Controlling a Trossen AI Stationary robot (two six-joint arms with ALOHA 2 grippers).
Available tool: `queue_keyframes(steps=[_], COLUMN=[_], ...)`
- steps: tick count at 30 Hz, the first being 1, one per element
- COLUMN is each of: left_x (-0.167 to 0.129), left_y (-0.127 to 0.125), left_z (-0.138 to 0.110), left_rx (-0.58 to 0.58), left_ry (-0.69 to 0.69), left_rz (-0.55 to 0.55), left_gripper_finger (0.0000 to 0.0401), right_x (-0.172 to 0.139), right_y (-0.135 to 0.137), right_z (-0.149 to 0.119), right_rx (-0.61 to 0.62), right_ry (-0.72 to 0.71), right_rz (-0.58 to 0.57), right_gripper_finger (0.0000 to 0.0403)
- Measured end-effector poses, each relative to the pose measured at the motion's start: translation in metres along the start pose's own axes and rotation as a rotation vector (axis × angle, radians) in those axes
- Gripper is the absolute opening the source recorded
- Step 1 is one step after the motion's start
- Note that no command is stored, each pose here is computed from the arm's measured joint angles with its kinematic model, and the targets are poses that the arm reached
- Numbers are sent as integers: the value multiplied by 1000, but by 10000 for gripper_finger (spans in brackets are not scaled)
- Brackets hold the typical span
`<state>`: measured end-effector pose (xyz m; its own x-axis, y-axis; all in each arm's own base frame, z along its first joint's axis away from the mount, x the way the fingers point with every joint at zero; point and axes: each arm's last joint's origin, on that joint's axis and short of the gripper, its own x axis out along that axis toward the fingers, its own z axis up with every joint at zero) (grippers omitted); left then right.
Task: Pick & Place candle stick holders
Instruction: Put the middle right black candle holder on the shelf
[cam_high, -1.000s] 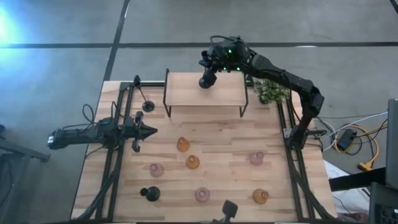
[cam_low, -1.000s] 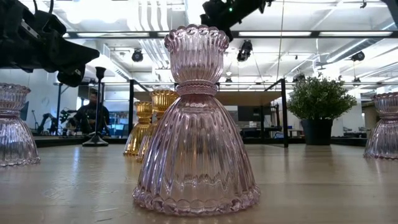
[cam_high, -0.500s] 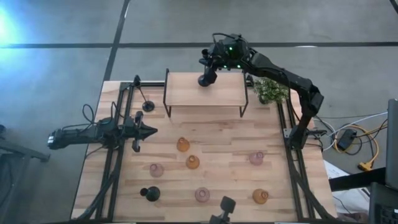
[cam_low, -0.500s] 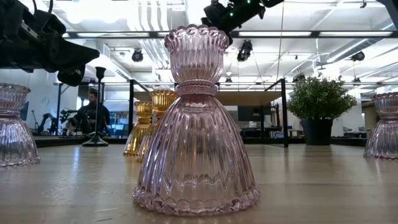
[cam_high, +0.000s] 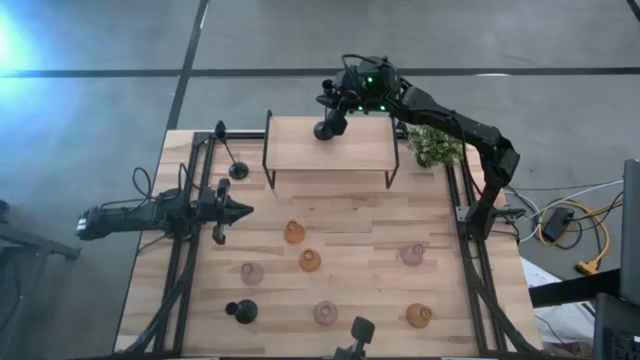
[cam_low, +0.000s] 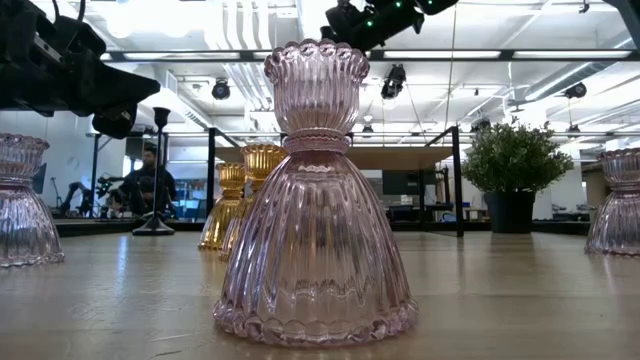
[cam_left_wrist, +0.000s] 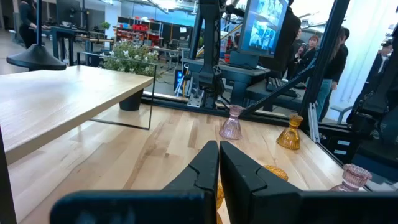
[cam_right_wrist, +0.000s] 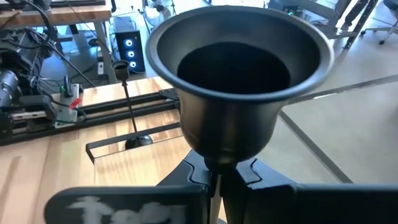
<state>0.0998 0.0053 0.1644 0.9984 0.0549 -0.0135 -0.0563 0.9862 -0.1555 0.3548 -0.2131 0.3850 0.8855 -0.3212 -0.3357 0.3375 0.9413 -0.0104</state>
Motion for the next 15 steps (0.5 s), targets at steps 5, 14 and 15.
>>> queue_keyframes(steps=[5,14,15], left_x=[0,0,0], left_y=[0,0,0], left_z=[0,0,0], left_rx=[0,0,0], left_ry=[0,0,-1], left_rz=[0,1,6], left_gripper_finger=[19,19,19], right_x=[0,-2,-3], right_y=[0,0,0], right_z=[0,4,6], right_rx=[13,16,21], right_ry=[-4,-17,-21], right_rz=[0,-1,-2], right_gripper_finger=[8,8,8])
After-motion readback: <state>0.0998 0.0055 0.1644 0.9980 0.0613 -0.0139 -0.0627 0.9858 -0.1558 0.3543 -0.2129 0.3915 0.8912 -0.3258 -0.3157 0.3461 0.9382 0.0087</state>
